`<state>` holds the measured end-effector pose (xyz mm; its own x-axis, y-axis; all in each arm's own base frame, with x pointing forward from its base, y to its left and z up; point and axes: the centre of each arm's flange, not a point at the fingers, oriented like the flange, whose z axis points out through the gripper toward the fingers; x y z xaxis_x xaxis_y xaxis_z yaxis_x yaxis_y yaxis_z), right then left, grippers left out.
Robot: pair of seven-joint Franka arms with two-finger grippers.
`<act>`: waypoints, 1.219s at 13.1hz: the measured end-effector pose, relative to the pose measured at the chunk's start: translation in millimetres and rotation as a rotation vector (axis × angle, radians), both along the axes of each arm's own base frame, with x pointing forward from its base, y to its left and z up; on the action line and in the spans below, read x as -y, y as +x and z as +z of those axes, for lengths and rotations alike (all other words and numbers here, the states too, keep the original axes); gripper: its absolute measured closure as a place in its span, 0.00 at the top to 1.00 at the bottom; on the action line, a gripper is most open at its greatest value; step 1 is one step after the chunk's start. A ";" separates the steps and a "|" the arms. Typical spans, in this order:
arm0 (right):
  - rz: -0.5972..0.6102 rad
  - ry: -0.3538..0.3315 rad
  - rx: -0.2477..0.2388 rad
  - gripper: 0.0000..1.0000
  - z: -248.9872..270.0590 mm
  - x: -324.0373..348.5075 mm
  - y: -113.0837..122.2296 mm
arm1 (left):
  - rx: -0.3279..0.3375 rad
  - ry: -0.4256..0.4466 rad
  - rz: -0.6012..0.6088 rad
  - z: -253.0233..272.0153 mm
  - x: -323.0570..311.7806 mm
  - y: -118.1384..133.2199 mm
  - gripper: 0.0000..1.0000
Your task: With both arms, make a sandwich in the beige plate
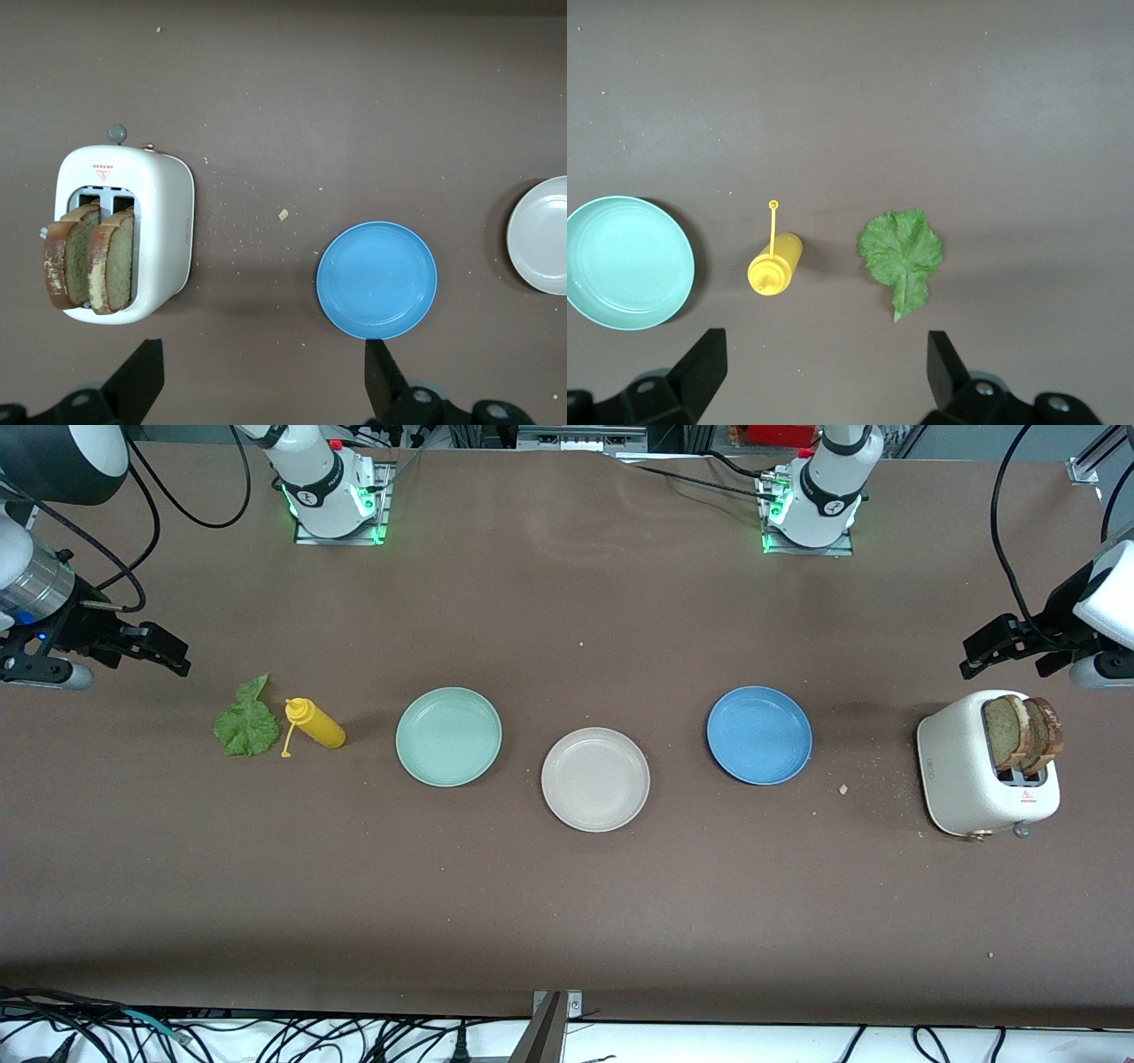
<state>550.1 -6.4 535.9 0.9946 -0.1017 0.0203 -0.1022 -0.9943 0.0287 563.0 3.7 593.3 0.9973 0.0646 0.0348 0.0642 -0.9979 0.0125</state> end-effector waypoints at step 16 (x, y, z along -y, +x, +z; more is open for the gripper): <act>-0.006 0.001 -0.004 1.00 -1.7 3.1 -0.2 | 0.004 0.001 -0.001 -2.4 0.9 2.5 1.00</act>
